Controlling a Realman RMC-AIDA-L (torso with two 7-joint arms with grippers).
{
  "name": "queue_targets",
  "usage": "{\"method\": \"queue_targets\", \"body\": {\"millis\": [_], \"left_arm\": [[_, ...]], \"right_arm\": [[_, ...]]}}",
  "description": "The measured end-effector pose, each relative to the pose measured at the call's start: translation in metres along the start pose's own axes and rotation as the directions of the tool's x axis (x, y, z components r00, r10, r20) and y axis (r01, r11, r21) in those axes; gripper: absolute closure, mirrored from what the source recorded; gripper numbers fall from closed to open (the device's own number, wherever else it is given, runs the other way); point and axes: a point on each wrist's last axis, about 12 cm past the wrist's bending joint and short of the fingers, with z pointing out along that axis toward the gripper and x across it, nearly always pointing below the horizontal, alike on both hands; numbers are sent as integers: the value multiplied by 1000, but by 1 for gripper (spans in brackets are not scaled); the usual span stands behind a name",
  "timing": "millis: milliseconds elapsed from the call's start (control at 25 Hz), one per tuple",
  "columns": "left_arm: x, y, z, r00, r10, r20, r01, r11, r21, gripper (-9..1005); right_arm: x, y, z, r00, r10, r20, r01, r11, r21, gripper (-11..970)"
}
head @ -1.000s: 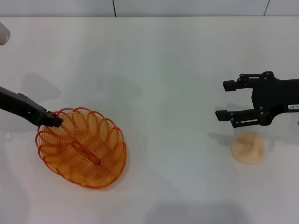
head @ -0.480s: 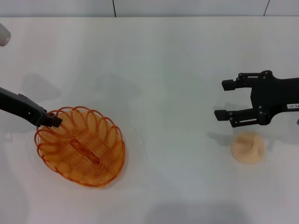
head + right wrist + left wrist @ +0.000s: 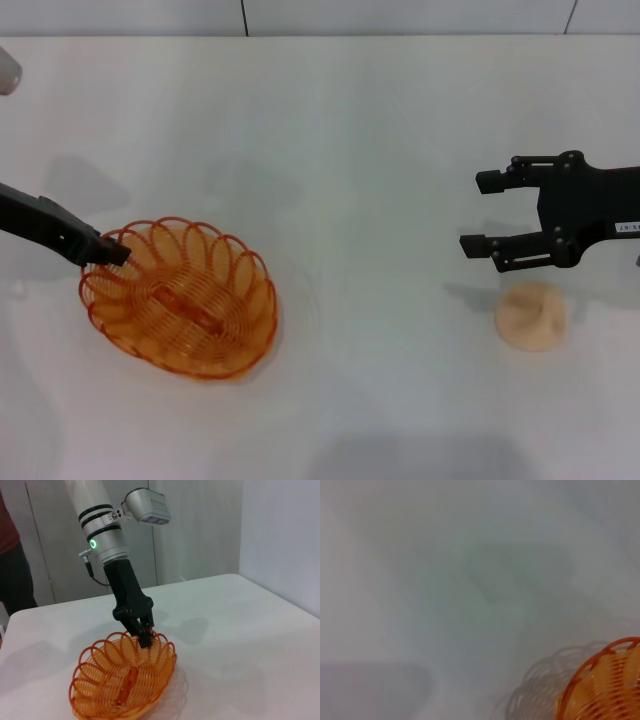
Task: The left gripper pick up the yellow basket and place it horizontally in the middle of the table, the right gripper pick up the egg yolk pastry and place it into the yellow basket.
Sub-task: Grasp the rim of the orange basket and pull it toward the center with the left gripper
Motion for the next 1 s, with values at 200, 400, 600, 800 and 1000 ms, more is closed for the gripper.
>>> {"method": "queue_targets", "body": {"millis": [200,400,600,800,1000], "left_arm": [[-4,0,-3,999,-16,37,16,1000,0,902],[-10,-3,-2,998,-31,62,30,999,23,907],[-21,-10,-2,995,-59,86,53,996,73,912],[-32,-16,-9,989,-107,104,96,989,109,916],[-43,-19,-14,973,-210,101,196,972,133,918]], "right_arm": [[1,0,0,1000,4,1,-4,1000,2,160],[1,-1,0,1000,5,5,-5,1000,4,160],[0,-1,0,1000,5,12,-5,1000,5,160],[-1,-1,0,1000,3,14,-3,1000,5,159],[-1,-2,0,1000,2,16,-3,1000,9,159]]}}
